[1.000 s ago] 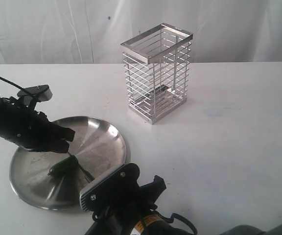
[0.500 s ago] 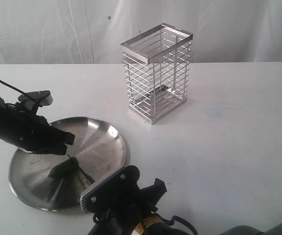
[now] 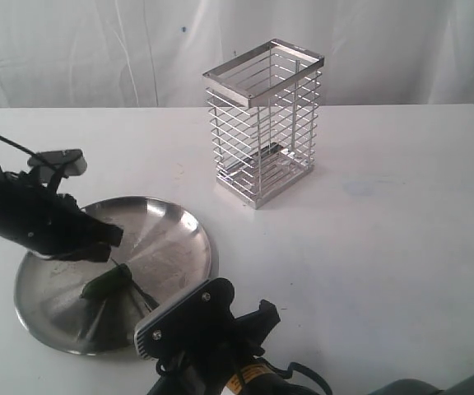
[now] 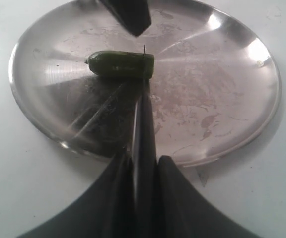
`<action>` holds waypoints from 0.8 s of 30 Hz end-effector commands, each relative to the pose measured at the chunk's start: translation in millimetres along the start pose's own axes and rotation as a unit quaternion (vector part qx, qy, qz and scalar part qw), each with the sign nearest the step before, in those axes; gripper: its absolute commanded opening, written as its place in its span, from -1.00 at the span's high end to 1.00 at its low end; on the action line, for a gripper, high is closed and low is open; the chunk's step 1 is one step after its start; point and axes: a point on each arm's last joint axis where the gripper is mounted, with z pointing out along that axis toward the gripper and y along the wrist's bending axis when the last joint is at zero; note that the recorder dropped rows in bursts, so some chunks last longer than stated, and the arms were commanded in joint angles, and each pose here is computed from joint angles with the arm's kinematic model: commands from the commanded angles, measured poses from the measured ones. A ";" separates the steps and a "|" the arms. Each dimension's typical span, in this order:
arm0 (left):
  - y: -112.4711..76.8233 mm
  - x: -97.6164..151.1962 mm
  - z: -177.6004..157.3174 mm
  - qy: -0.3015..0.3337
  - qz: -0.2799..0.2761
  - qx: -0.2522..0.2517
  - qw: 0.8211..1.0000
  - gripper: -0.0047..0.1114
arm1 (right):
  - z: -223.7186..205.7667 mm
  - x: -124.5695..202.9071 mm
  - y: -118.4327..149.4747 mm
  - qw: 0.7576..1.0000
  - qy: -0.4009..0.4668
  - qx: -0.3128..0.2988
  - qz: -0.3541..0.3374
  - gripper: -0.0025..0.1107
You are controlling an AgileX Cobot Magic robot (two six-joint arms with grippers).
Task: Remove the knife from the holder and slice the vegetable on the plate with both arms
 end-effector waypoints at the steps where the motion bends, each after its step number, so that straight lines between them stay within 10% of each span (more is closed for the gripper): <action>1: 5.5 11.5 15.2 0.022 -0.012 -0.010 1.000 0.90 | 0.1 1.4 1.3 1.000 0.006 -0.006 -0.009 0.96; 24: -6.9 -0.6 18.9 0.022 0.005 0.012 1.000 0.90 | 0.0 2.9 1.8 1.000 0.014 -0.008 -0.010 0.96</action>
